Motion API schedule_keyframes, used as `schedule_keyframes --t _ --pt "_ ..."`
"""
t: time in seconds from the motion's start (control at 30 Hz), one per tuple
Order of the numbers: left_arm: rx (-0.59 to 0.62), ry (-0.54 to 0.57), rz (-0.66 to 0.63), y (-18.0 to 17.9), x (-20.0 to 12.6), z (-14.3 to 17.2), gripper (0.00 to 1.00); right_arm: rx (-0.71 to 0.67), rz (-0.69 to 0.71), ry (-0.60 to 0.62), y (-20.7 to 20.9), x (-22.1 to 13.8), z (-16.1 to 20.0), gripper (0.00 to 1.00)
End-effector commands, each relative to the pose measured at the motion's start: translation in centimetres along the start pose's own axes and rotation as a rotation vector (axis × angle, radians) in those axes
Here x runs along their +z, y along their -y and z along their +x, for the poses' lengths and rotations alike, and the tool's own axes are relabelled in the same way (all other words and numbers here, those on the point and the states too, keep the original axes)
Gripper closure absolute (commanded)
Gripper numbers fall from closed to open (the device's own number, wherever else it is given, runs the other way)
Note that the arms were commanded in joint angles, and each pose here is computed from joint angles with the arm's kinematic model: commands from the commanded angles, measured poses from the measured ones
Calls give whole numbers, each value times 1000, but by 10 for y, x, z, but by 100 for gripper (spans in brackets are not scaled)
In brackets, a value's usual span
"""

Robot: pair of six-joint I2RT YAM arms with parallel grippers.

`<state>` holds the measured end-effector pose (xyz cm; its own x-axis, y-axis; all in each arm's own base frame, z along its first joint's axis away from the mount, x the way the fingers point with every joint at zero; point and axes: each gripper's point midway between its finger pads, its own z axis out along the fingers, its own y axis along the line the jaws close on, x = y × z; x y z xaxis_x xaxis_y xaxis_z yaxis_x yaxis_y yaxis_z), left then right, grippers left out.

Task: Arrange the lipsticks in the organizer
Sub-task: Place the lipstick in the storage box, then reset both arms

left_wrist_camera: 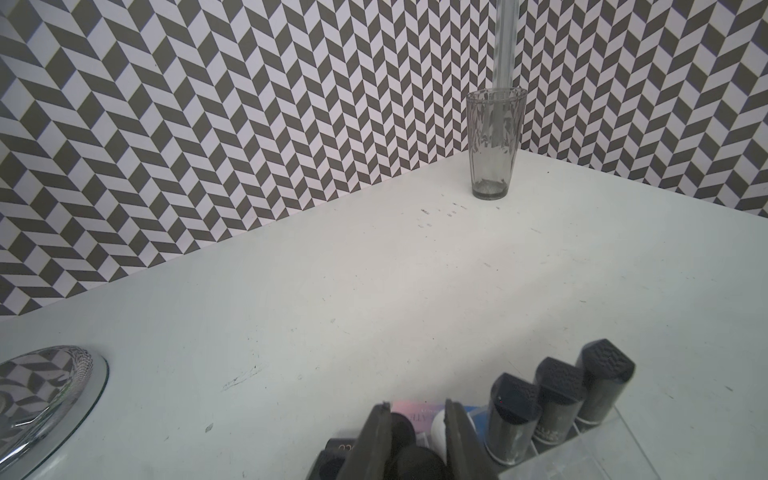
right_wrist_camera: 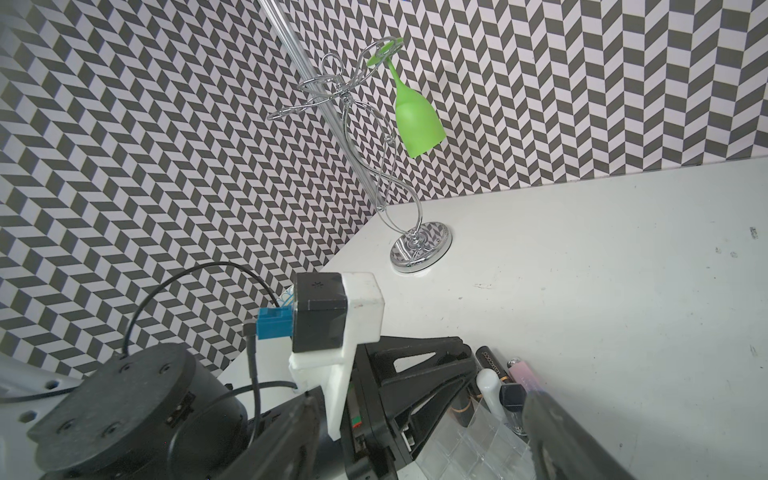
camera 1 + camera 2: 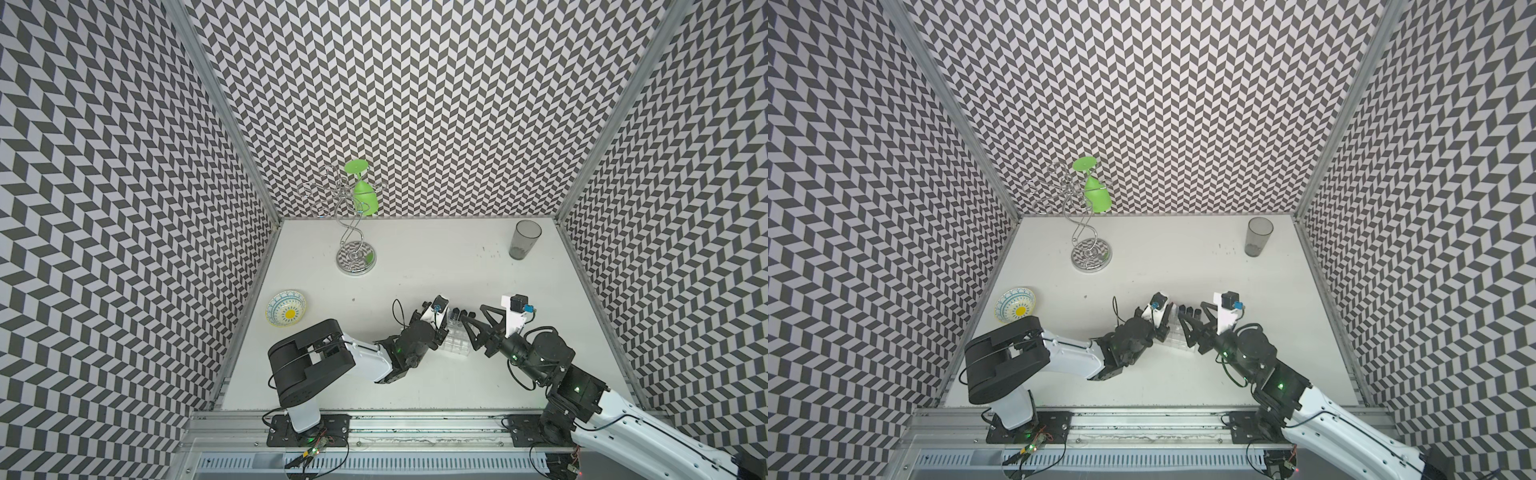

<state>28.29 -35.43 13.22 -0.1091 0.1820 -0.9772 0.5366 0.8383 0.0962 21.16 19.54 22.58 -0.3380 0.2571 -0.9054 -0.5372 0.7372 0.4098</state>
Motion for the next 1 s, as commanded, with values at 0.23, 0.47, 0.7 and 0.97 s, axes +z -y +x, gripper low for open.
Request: schedule_keyframes --t 0.23,0.47,0.7,0.97 --pt "-43 46 -44 -7 -9 -22 57 -2 -27 45 -5 -1 -11 19" --pt "-157 201 -47 -34 -53 -102 21 -8 -42 93 -15 3 -34 11" --pt "-282 141 -251 -129 -74 -123 0 -46 500 236 59 -1 -81 0" --pt "-118 275 -627 -236 -156 -107 1 -476 497 340 47 17 -101 0"
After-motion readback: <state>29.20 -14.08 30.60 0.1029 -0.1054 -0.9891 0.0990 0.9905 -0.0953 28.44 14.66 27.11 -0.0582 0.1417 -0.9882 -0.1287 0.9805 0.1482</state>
